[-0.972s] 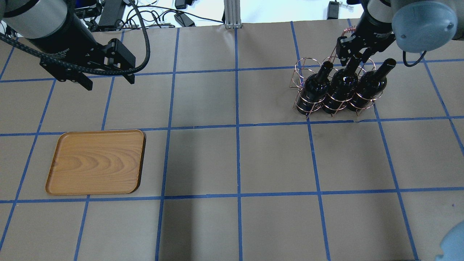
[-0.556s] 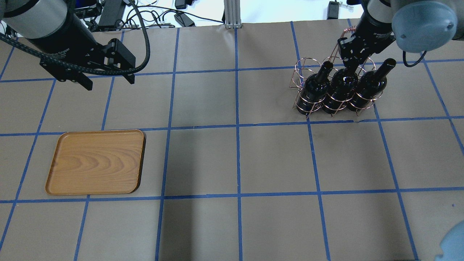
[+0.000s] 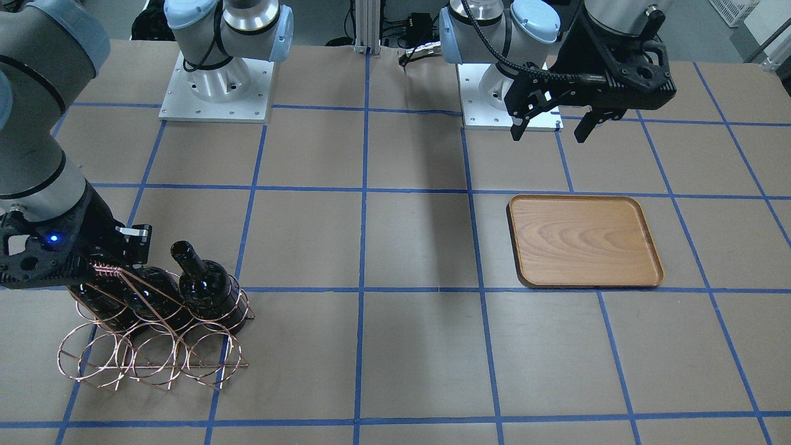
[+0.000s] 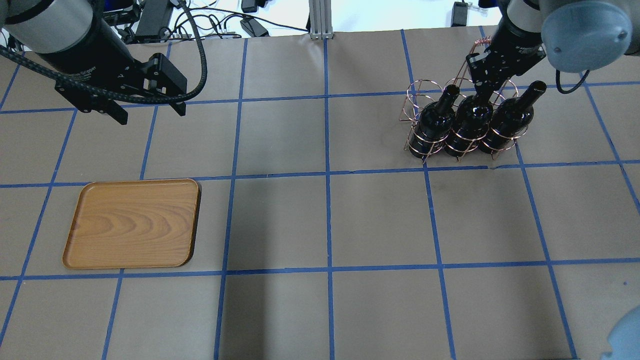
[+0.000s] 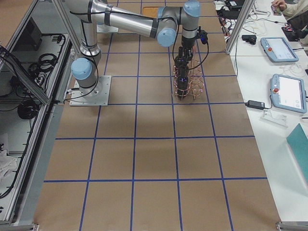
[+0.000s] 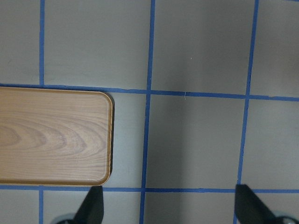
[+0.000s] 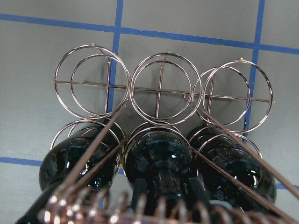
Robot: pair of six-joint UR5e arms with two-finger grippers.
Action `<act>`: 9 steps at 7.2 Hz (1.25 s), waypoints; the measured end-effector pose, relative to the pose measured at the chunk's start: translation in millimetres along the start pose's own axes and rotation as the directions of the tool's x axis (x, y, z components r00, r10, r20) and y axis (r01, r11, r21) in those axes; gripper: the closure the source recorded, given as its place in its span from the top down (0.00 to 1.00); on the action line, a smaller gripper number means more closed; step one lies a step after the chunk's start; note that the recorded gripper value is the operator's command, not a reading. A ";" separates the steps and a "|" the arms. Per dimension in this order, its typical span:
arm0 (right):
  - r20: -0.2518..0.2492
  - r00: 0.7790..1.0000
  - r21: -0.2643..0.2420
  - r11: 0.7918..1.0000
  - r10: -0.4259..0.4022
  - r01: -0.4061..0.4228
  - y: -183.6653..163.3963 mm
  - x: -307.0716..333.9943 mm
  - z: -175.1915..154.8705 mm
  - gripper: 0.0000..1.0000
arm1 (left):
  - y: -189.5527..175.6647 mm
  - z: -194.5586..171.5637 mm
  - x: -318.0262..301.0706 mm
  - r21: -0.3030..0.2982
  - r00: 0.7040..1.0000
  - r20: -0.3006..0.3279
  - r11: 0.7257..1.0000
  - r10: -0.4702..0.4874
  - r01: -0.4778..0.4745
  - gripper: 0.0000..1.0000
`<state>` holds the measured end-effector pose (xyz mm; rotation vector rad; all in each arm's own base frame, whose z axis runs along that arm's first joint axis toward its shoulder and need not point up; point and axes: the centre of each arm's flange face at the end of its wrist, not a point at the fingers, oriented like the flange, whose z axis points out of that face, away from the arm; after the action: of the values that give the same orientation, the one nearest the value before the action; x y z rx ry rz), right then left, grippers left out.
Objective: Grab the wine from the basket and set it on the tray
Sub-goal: 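Close the right gripper on the neck of the middle dark bottle, then lift the dark bottle up out of the wire rack with the right gripper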
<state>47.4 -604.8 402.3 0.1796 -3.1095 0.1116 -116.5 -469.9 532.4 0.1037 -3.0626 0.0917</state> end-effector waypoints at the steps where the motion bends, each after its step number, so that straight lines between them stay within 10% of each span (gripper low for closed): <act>1: -0.001 1.000 0.004 1.000 0.005 -0.005 0.4 1.4 -9.2 0.22 | 0.1 0.1 0.0 -0.001 1.000 0.000 1.000 0.000 0.000 1.00; 9: -0.004 0.993 0.024 0.993 0.118 -0.118 71.4 -59.0 -189.9 0.21 | 0.1 0.1 0.0 -0.001 1.000 0.000 1.000 0.000 0.000 1.00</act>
<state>101.6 -513.5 585.0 -0.0041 -3.1132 0.1506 -116.5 -469.7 532.2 0.1037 -3.0628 0.0898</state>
